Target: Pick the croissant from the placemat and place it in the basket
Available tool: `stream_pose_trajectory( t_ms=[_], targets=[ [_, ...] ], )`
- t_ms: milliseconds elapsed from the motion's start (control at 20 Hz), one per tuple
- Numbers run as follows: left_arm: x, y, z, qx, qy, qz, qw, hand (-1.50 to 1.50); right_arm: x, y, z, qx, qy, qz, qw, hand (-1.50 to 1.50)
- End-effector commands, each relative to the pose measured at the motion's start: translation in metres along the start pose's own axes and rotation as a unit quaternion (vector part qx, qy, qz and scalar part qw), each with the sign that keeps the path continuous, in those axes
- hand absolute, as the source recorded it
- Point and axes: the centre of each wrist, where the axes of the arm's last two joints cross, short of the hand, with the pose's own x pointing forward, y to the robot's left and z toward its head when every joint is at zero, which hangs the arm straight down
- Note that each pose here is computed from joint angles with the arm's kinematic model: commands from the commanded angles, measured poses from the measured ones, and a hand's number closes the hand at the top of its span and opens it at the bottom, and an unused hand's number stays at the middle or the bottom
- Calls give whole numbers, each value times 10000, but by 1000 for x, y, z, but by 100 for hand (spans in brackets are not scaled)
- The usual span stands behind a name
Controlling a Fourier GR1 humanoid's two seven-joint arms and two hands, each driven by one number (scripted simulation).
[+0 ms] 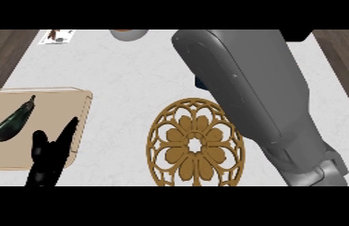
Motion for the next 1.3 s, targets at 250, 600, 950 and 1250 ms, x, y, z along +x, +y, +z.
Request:
stream_pose_trajectory(
  t_ms=[250,600,950,1250],
  targets=[
    [-29,-17,11,-167,335,18,9993,0,-32,-4,-56,-12,1039,433,9936,150],
    [-8,-27,-4,-145,315,153,9993,0,-84,13,-79,-28,1186,157,9928,150],
    [-30,-14,4,-150,380,178,9990,0,-126,14,-87,-5,1549,-701,9854,150],
    [-13,-5,0,-65,321,115,9994,0,-164,29,-87,-24,1528,-706,9857,150]
  ],
)
